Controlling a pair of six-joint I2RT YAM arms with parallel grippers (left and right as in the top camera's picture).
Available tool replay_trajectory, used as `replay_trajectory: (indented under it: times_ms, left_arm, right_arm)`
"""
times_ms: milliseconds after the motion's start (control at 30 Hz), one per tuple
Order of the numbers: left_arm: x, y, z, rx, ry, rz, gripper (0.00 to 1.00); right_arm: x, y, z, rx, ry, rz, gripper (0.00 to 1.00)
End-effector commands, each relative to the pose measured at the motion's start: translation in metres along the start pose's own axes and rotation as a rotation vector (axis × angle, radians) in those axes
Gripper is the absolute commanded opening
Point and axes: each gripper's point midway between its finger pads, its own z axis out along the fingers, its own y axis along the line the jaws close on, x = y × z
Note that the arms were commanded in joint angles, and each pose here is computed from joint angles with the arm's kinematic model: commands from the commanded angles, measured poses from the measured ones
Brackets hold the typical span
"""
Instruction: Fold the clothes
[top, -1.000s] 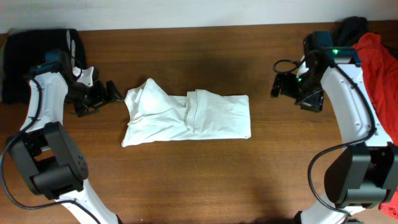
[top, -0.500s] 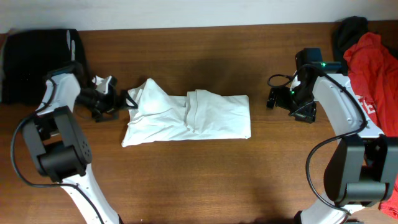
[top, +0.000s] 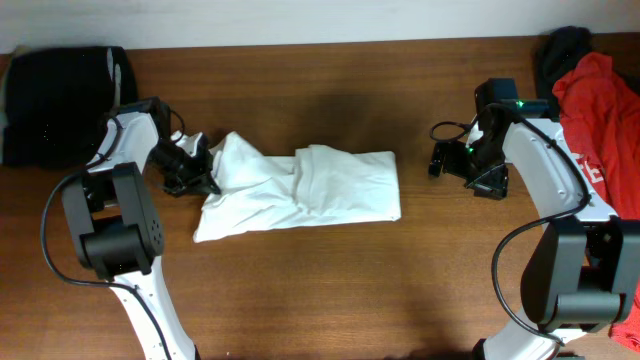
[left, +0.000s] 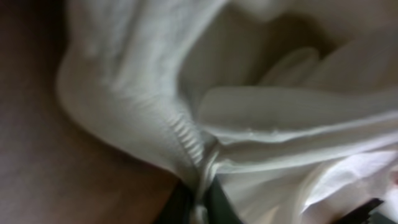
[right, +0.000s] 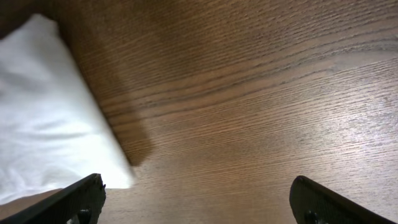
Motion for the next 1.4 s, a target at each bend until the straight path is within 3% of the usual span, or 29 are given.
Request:
replay_trajectory:
  times_ms: [0,133,333,633,767,833,1100,1133,1167,1267,1367]
  left_arm:
    - [0.005,0.055,-0.017,-0.252,0.050,-0.193,0.01]
    - [-0.008,0.008,-0.077,-0.261,-0.014,-0.131,0.01]
    - [0.003,-0.125,-0.129,-0.203,-0.146,0.134,0.01]
    - [0.060,-0.237,-0.064,-0.232,-0.046,0.448,0.01]
    - [0.070,-0.256,-0.045,-0.233,-0.035,0.501,0.02]
    - [0.073,-0.260,-0.022,-0.235,-0.017,0.517,0.09]
    - [0.079,-0.288,0.053,-0.086,0.003,0.604,0.05]
    - [0.081,-0.290,0.056,-0.086,0.004,0.613,0.25]
    - [0.081,-0.291,0.057,-0.088,0.002,0.618,0.59]
    - [0.082,-0.291,0.055,-0.086,0.006,0.616,0.60]
    - [0.081,-0.303,0.016,-0.060,-0.038,0.667,0.63]
  right_arm:
    - [0.003,0.002,0.001,-0.017,0.013,-0.007,0.99]
    - [0.005,0.029,0.003,-0.097,0.010,-0.052,0.99]
    - [0.023,0.089,0.025,-0.129,-0.030,-0.186,0.99]
    - [0.002,0.076,0.014,-0.264,-0.030,-0.104,0.99]
    - [0.001,0.070,0.013,-0.276,-0.023,-0.106,0.99]
    - [0.001,0.070,0.013,-0.276,-0.023,-0.106,0.99]
    - [0.001,0.070,0.013,-0.276,-0.023,-0.106,0.99]
    - [0.001,0.070,0.013,-0.276,-0.023,-0.106,0.99]
    - [0.001,0.070,0.013,-0.276,-0.023,-0.106,0.99]
    - [0.001,0.070,0.013,-0.276,-0.023,-0.106,0.99]
    - [0.000,0.070,0.013,-0.278,-0.024,-0.104,0.99]
